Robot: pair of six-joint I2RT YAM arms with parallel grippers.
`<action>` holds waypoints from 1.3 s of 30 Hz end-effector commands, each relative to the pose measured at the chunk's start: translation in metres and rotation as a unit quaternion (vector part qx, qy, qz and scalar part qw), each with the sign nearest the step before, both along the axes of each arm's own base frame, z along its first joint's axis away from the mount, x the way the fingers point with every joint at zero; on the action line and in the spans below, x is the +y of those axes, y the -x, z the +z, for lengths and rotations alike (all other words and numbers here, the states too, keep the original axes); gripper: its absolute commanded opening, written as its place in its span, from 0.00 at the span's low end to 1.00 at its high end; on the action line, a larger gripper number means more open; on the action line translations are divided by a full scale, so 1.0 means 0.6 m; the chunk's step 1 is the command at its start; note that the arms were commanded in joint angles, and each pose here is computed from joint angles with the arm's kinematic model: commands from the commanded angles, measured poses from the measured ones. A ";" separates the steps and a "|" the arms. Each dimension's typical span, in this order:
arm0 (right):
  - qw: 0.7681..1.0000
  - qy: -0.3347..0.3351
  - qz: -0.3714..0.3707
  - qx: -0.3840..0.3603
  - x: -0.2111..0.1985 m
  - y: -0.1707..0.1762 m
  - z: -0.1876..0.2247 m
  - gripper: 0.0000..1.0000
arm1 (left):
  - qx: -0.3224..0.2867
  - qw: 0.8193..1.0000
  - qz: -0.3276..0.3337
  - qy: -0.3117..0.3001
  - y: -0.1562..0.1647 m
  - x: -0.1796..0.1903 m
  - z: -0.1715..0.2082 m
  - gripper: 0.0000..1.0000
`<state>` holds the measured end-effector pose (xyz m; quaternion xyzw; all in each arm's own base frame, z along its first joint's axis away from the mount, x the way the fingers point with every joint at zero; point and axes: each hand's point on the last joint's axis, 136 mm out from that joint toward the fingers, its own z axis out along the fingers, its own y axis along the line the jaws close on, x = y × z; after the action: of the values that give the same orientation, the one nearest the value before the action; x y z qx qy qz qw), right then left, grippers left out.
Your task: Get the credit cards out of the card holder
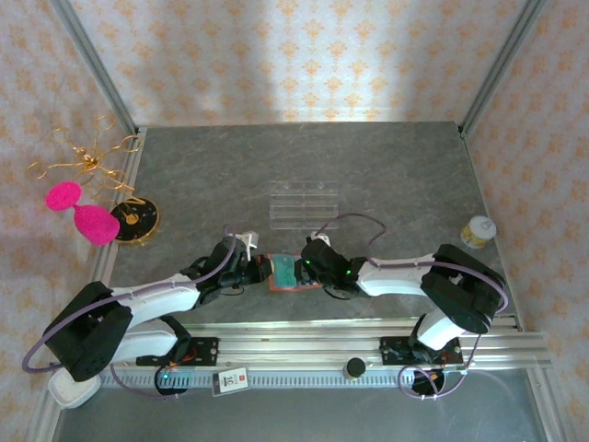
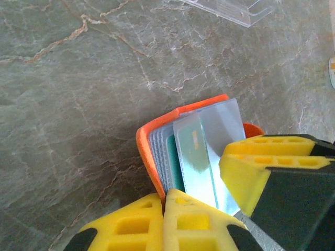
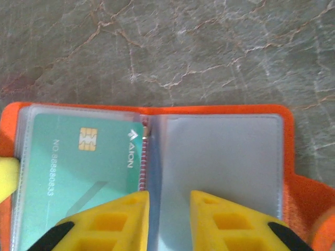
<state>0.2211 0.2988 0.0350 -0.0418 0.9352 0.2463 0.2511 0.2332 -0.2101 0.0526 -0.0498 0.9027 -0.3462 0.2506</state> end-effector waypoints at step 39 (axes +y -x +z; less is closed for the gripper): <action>0.992 -0.120 0.044 0.009 0.064 -0.004 0.079 0.25 | -0.009 0.999 -0.015 -0.041 0.018 -0.008 -0.048 0.01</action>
<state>0.2258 0.3242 0.0746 -0.0409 0.9062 0.3422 0.2448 0.2249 -0.2223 0.0292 -0.0275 0.9089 -0.3327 0.2499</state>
